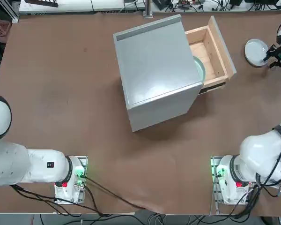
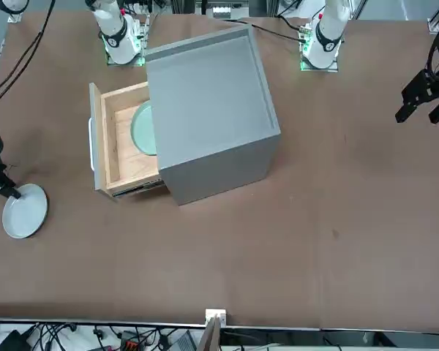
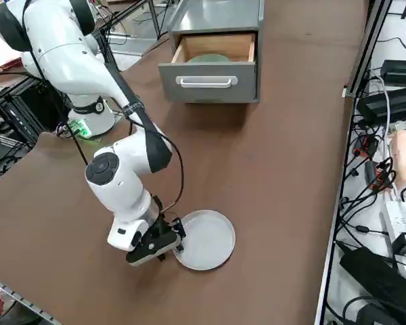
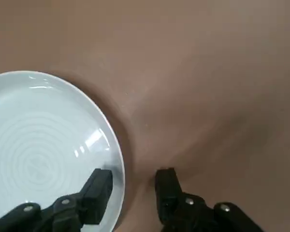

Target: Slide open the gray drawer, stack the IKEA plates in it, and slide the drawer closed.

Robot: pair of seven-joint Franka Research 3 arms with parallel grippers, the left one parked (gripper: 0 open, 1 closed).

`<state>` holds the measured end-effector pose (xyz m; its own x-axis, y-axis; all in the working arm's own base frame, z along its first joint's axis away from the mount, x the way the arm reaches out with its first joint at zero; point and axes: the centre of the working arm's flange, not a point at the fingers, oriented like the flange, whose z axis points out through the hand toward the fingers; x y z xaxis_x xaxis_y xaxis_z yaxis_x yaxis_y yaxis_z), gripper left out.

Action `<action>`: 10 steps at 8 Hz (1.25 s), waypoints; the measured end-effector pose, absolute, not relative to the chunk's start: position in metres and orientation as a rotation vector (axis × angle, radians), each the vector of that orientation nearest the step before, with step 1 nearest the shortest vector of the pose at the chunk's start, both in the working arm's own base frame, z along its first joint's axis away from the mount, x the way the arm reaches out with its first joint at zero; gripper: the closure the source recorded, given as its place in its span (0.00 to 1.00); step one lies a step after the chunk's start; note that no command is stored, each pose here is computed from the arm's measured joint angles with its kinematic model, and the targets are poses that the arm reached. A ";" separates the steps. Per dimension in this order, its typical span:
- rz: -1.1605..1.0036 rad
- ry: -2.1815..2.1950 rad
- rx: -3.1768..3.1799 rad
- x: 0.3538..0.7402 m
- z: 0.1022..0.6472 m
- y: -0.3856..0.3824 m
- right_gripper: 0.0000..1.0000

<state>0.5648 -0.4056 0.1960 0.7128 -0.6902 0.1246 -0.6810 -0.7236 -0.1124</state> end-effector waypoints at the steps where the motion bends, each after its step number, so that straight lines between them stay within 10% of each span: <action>1: -0.244 1.143 -2.853 0.565 0.196 -0.406 0.47; 2: -0.244 1.143 -2.853 0.565 0.196 -0.406 0.53; 4: -0.250 1.140 -2.854 0.566 0.198 -0.406 0.98; 10: -0.068 0.761 -2.784 0.575 0.405 -0.406 1.00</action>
